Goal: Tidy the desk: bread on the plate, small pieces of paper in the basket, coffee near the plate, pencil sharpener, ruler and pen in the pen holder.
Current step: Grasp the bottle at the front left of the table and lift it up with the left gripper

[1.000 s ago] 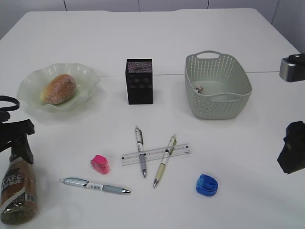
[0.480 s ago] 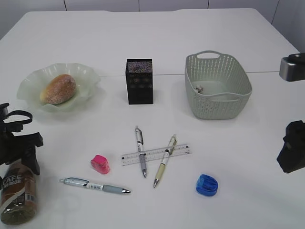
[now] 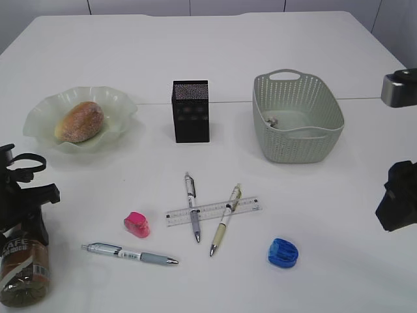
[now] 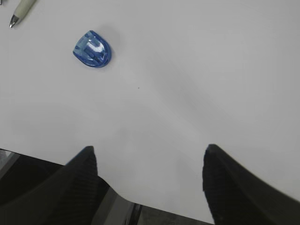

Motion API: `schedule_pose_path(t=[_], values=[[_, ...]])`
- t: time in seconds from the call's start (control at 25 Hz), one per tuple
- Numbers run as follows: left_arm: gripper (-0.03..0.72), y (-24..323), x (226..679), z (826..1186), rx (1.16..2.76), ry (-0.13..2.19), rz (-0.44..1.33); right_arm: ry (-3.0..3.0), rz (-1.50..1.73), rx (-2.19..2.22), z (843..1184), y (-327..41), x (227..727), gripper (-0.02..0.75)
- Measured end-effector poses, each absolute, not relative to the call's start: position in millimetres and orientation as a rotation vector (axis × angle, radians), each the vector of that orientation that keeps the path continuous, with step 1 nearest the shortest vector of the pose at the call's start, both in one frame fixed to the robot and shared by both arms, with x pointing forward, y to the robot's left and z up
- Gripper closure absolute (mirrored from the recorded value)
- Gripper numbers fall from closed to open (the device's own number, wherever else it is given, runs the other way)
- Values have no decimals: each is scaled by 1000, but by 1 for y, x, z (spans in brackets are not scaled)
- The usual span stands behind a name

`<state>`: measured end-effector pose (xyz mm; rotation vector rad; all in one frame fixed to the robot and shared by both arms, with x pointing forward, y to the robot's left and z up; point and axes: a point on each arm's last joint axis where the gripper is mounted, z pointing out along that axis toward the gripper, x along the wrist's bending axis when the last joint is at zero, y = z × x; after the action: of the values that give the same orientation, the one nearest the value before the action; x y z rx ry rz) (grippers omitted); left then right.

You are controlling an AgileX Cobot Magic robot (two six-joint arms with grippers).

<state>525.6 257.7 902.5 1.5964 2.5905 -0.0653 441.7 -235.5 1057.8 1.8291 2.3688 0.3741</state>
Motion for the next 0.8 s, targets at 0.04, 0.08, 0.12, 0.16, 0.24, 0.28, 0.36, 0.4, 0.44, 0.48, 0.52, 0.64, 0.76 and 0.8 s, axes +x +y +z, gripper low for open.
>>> schedule_pose_path(t=[0.04,0.08,0.12,0.16,0.24,0.28,0.36,0.4,0.44,0.48,0.52,0.64,0.76,0.8], values=[[309,258,526,902,1594,2592,-65,2369,374,1829,1058,-235,442,224],[310,258,526,902,1596,2591,-64,2369,374,1829,1058,-235,442,224],[311,258,526,902,1605,2589,-57,2369,374,1829,1058,-235,442,224],[311,258,526,902,1609,2587,-55,2369,374,1829,1058,-235,442,224],[312,259,525,902,1616,2587,-51,2370,374,1827,1058,-235,442,224],[312,259,525,902,1616,2587,-51,2376,373,1818,1058,-235,442,224],[312,258,525,902,1601,2594,-65,2376,373,1818,1058,-235,442,224],[312,258,525,902,1593,2597,-72,2381,372,1811,1058,-235,442,224],[312,257,525,902,1593,2599,-75,2381,372,1811,1058,-235,442,224],[312,258,525,903,1599,2595,-71,2381,372,1811,1058,-235,442,224],[312,258,525,904,1638,2574,-52,2384,370,1809,1058,-236,442,224],[313,259,524,914,1877,2406,69,2385,370,1807,1058,-236,442,225],[314,262,523,934,2078,2185,192,2385,370,1807,1058,-236,442,225],[314,262,521,943,2094,2131,231,2385,370,1807,1058,-236,442,225]])
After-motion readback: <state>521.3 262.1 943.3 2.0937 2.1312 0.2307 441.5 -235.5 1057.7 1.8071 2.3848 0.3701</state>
